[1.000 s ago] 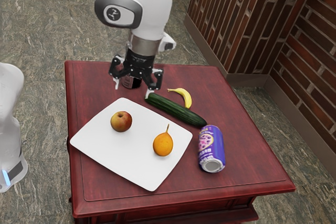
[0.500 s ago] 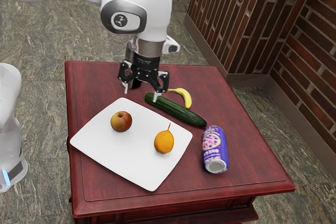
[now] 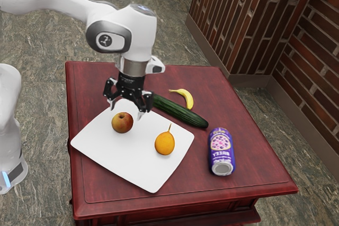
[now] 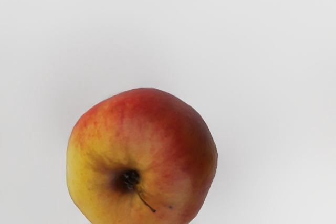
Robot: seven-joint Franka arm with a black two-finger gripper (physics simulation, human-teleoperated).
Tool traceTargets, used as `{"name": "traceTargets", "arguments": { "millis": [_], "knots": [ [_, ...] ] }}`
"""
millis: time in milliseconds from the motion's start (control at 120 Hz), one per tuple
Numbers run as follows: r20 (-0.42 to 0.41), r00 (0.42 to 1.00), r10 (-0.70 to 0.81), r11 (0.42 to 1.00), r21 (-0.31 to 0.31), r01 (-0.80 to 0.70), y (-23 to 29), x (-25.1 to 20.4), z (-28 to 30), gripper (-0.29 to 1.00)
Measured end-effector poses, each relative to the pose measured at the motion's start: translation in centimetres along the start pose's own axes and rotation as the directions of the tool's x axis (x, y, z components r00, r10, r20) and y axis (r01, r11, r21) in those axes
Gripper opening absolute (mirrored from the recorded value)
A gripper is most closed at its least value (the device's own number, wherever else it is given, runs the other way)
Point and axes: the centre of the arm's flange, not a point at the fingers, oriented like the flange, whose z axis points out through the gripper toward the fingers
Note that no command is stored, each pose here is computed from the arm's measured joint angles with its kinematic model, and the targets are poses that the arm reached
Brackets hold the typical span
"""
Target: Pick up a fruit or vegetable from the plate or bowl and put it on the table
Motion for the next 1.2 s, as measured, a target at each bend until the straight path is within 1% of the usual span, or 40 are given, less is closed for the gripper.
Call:
{"name": "traceTargets", "arguments": {
  "millis": [158, 250, 400, 550, 792, 1200],
  "knots": [
    [0.014, 1.000, -0.021, 1.000, 0.007, 0.020, -0.4, 1.1, 1.7, 0.70],
    [0.012, 1.000, -0.022, 1.000, 0.001, 0.022, -0.6, 1.5, 2.0, 0.70],
    [0.009, 1.000, -0.015, 1.000, -0.006, 0.015, -0.7, 1.5, 2.3, 0.70],
    [0.016, 1.000, -0.012, 1.000, 0.005, 0.012, -1.2, 1.5, 3.2, 0.70],
    [0.014, 1.000, -0.014, 1.000, 0.000, 0.014, -1.5, 1.9, 3.6, 0.70],
    [0.027, 0.999, -0.033, 0.999, 0.013, 0.033, -1.4, 2.9, 5.5, 0.70]
  ]
}}
